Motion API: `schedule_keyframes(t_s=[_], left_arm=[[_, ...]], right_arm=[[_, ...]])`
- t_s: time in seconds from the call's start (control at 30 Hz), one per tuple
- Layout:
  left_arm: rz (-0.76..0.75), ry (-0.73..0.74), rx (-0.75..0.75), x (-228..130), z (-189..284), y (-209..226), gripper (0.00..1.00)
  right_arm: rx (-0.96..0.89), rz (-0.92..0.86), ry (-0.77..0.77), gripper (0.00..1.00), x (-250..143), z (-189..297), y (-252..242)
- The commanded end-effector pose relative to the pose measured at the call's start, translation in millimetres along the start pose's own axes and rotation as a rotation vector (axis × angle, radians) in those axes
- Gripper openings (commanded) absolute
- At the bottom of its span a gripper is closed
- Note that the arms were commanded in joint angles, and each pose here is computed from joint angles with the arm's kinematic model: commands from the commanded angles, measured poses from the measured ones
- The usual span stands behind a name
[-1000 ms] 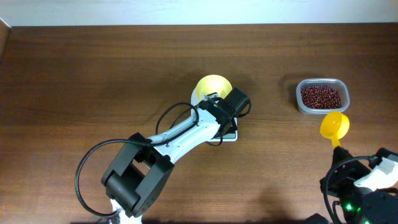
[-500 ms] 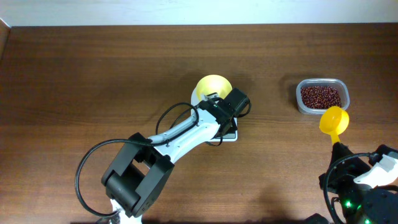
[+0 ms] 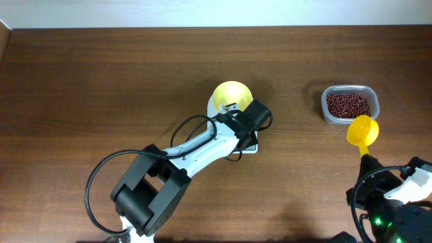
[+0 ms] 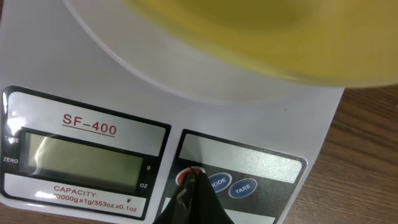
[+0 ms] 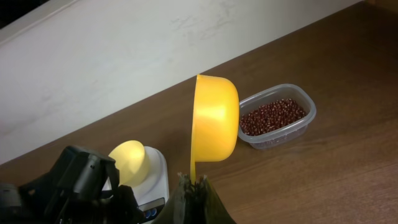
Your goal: Scoop item into bowl and weigh 50g on scale
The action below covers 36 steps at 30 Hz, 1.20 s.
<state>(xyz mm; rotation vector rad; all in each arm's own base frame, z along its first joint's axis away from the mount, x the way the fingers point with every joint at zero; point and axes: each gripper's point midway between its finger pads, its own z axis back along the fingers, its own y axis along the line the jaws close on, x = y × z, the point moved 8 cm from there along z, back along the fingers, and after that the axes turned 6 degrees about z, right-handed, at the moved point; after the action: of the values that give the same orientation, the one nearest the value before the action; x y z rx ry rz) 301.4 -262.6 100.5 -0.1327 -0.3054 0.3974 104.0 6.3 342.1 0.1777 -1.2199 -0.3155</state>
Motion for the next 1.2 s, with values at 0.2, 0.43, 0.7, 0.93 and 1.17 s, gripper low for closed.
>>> schedule_keyframes(t_s=[0.2,0.43,0.7,0.93,1.17], left_arm=[[-0.024,0.037,0.083,-12.2,-31.4,10.4,0.00],[-0.037,0.050,-0.032,-4.6,17.6,0.8,0.00],[-0.085,-0.112,-0.234,18.0,138.2,11.9,0.00],[0.044,-0.384,-0.072,57.4,194.9,78.4,0.00],[0.226,-0.380,0.083,90.0,204.0,145.8,0.00]], right_arm=[[-0.001,-0.013,-0.040,0.04,8.4,2.3,1.1],[-0.001,-0.013,-0.040,0.04,8.4,2.3,1.1],[-0.002,-0.011,-0.037,0.04,8.1,1.6,1.3],[-0.040,0.031,0.029,0.04,3.4,-16.1,9.6],[-0.071,0.092,0.150,0.04,-7.8,-47.1,25.7]])
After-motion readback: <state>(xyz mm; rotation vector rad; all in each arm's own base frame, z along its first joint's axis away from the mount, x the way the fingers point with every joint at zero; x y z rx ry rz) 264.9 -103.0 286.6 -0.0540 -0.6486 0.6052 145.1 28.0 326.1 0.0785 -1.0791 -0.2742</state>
